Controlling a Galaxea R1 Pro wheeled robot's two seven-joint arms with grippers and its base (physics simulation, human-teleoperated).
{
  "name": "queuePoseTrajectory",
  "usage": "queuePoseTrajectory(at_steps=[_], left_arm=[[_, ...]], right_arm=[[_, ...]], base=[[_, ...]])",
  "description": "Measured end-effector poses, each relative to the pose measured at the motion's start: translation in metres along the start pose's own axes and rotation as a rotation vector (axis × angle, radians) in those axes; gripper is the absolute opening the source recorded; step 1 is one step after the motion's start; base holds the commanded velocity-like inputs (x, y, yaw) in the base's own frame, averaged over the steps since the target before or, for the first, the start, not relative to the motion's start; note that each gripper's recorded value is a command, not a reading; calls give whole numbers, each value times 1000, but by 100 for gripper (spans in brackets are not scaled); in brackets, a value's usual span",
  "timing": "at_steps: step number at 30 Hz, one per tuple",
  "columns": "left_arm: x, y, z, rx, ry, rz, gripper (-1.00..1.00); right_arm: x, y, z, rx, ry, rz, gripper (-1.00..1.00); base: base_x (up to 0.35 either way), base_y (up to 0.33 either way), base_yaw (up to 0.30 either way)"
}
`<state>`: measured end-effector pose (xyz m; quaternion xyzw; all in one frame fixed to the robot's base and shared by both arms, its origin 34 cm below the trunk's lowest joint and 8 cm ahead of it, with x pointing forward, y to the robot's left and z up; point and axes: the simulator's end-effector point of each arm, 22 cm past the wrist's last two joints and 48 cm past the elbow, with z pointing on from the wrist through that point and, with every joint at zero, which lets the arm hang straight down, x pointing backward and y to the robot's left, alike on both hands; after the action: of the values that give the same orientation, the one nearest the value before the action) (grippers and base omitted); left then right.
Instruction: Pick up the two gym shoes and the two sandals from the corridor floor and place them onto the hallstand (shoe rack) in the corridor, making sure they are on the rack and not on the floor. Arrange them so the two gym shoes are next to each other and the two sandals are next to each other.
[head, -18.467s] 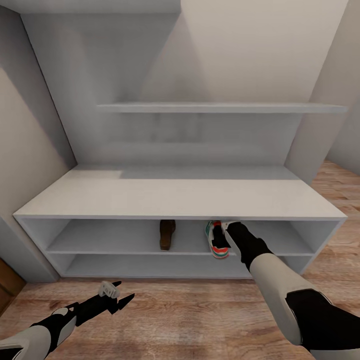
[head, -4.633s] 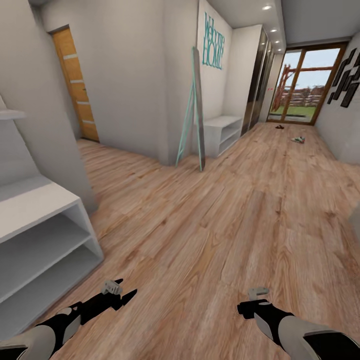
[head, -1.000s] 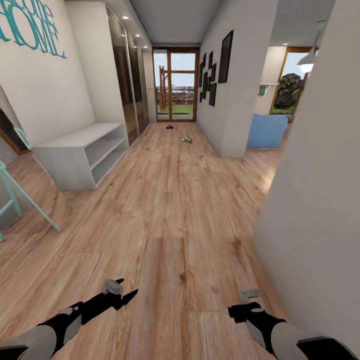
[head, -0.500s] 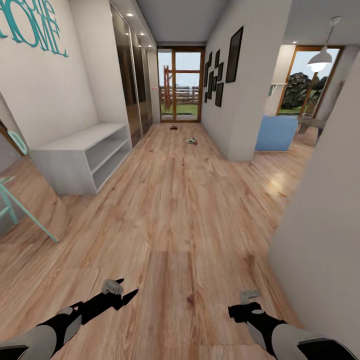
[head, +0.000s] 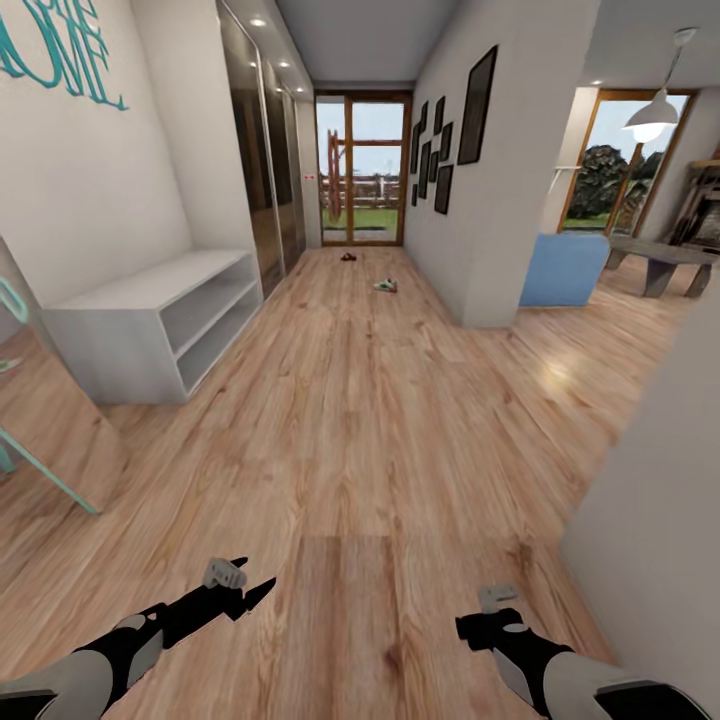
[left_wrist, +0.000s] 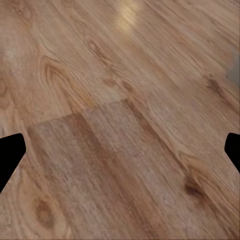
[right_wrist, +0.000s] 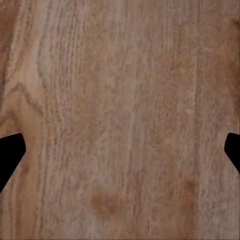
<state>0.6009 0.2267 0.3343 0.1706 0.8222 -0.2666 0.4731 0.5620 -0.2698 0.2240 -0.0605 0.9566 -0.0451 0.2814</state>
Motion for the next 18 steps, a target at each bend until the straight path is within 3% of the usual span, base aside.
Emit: queuePoseTrajectory(at_steps=[18], left_arm=[[0, 0, 0, 0, -1, -1, 100]], right_arm=[[-1, 10, 0, -14, -1, 1, 100]], base=[[350, 2, 0]])
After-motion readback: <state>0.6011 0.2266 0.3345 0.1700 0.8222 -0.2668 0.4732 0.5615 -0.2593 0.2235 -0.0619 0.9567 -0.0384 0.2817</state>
